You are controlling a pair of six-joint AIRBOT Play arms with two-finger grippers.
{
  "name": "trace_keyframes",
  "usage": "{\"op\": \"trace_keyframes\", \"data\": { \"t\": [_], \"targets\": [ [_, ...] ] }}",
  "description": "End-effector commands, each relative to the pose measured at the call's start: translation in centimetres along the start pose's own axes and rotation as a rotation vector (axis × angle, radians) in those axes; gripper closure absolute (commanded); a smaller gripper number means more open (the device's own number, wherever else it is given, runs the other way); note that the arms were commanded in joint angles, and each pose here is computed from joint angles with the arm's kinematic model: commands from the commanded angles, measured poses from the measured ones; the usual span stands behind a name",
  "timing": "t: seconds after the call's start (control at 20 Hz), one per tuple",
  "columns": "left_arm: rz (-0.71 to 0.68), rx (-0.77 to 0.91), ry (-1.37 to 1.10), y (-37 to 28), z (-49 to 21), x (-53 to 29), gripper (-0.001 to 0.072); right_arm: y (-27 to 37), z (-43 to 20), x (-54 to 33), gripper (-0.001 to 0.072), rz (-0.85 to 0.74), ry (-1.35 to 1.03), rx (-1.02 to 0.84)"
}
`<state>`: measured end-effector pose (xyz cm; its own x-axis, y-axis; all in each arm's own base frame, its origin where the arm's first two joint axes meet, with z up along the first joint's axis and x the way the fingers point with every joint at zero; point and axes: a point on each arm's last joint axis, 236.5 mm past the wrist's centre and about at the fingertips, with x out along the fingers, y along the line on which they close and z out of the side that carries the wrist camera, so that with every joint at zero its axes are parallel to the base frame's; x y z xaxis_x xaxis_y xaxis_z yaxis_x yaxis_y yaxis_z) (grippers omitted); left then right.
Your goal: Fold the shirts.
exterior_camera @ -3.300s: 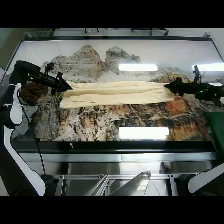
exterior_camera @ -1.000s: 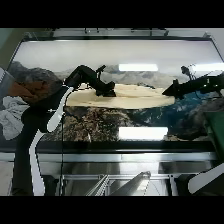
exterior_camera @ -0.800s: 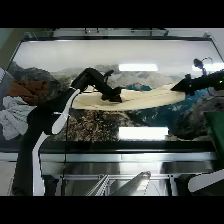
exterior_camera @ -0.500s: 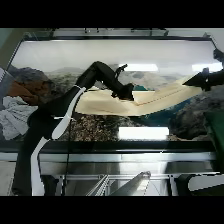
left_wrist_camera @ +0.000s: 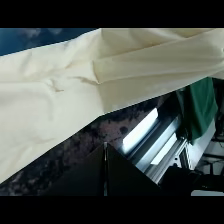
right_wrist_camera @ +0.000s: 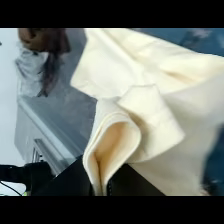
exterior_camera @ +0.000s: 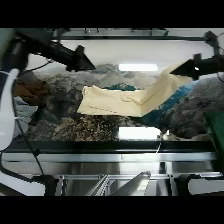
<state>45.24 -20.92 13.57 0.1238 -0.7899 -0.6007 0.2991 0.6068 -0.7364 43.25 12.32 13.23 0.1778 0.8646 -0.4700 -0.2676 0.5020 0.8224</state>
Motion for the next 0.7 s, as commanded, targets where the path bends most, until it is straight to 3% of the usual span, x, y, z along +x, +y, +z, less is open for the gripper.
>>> {"op": "trace_keyframes", "data": {
  "t": [0.0, 0.35, 0.4, 0.45, 0.5, 0.6, 0.65],
  "targets": [
    [0.045, -0.044, -0.071, 3.4, -1.2, -5.5, 0.0684, 5.5, -0.2, 10.1, 0.0695, 0.010, 0.029, -0.085],
    [0.025, -0.160, 0.009, 8.0, -7.7, -3.6, 0.0684, 5.8, -4.7, 31.9, 0.0684, -0.042, 0.010, -0.109],
    [0.016, -0.171, -0.003, 8.0, -8.0, -3.3, 0.0684, 6.0, -5.7, 33.7, 0.0477, -0.026, 0.023, -0.091],
    [0.021, -0.165, -0.010, 7.9, -8.3, -3.4, 0.0684, 6.4, -6.9, 34.4, 0.0146, 0.000, 0.064, -0.086],
    [0.023, -0.147, -0.014, 7.5, -8.6, -3.6, 0.0684, 6.6, -7.7, 34.2, 0.0081, 0.018, 0.102, -0.091],
    [0.034, -0.124, -0.043, 6.6, -8.6, -4.8, 0.0684, 6.9, -7.5, 31.3, 0.0286, 0.054, 0.163, -0.095],
    [0.042, -0.108, -0.055, 6.1, -8.5, -5.3, 0.0684, 7.0, -6.7, 28.9, 0.0339, 0.071, 0.174, -0.094]
  ]
}}
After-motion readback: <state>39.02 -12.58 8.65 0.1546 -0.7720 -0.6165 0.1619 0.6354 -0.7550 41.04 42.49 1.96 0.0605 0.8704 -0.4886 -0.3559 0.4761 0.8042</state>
